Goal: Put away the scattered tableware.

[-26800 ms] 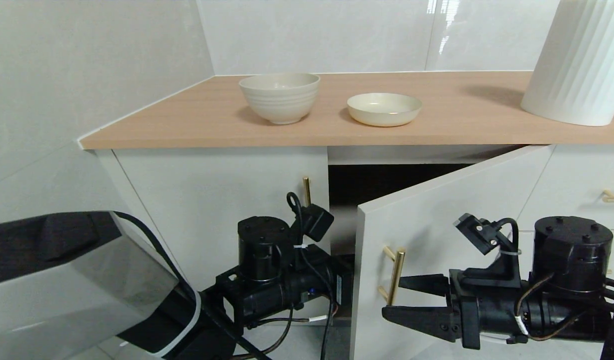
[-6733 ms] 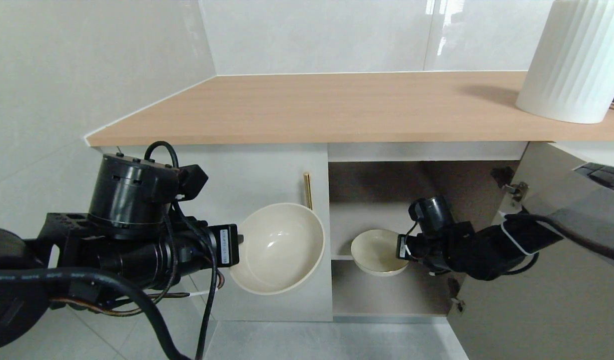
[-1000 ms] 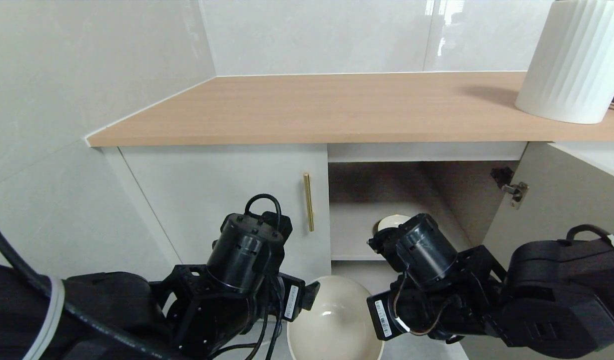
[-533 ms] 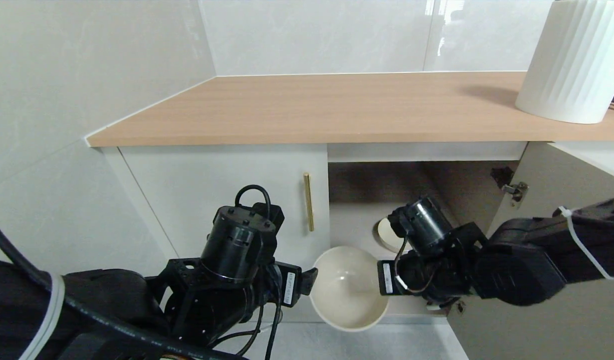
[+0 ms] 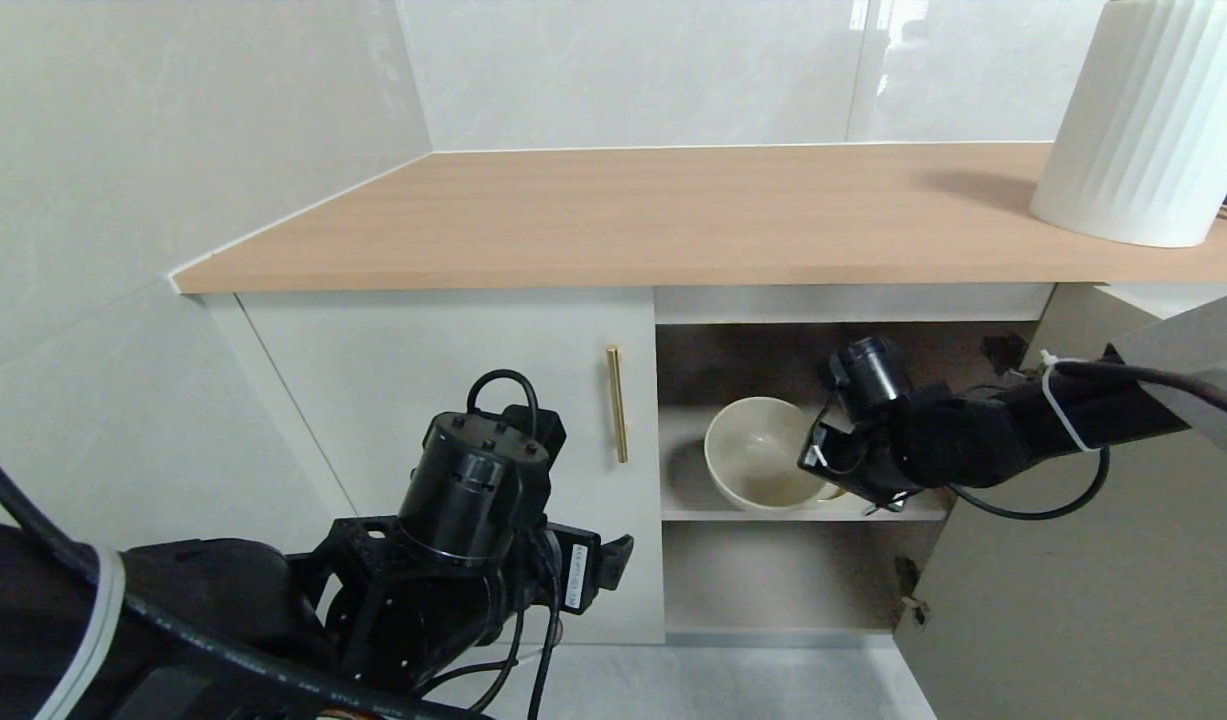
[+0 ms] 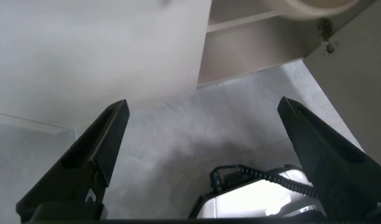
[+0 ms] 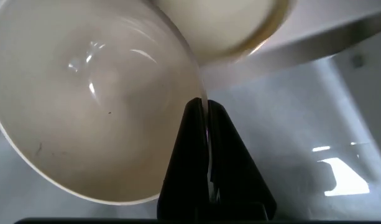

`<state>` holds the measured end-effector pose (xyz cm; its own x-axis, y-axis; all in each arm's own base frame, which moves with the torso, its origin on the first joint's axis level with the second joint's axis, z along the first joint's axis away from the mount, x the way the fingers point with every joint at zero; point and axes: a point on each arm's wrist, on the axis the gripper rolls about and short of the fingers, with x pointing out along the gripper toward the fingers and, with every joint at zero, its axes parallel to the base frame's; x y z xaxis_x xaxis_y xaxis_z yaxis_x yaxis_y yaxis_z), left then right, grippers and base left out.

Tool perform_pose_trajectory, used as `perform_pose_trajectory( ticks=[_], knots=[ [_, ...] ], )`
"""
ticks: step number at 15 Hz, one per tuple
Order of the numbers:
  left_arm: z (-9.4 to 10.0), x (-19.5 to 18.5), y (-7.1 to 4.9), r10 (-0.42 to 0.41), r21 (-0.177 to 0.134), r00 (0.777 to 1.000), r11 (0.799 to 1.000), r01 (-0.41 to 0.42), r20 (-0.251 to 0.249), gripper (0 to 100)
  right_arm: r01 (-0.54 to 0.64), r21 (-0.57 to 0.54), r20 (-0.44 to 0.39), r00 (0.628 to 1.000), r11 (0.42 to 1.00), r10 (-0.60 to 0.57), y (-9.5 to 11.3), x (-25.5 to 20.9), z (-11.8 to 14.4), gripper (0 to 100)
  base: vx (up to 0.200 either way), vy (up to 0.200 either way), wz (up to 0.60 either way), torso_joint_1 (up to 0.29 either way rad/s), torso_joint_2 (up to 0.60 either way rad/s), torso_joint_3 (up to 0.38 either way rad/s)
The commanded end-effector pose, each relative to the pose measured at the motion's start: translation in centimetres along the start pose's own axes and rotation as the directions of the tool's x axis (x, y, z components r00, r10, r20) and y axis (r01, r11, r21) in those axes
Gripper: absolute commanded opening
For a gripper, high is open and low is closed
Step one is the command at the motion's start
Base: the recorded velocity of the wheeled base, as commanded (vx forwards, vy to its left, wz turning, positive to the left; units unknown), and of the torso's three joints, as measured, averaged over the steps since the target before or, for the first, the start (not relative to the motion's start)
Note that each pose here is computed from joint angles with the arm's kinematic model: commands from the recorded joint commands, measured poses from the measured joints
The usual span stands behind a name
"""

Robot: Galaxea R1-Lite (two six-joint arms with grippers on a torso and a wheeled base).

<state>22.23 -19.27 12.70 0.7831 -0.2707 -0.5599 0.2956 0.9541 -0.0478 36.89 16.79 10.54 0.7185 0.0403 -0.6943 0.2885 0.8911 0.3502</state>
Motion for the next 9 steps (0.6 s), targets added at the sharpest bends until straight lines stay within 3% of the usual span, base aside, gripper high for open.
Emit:
perform_pose_trajectory(
  ticks=[1,6,9],
  knots=[
    [0.0,0.0,0.0,0.0,0.0,1.0,1.0,0.0,0.001,100,0.045,0.046,0.013,0.999,0.998,-0.046,-1.3,2.3,1.1,0,0.0,0.0,0.0,0.0,0.0,0.0],
    [0.0,0.0,0.0,0.0,0.0,1.0,1.0,0.0,0.001,100,0.063,0.112,0.102,0.992,0.992,-0.074,-2.8,4.1,2.9,0,0.0,0.0,0.0,0.0,0.0,0.0],
    [0.0,-0.1,0.0,0.0,-0.001,1.0,1.0,0.0,0.002,100,0.082,0.119,0.095,0.991,0.99,-0.093,-3.2,5.2,2.8,0,0.0,0.0,0.0,0.0,0.0,0.0]
  ],
)
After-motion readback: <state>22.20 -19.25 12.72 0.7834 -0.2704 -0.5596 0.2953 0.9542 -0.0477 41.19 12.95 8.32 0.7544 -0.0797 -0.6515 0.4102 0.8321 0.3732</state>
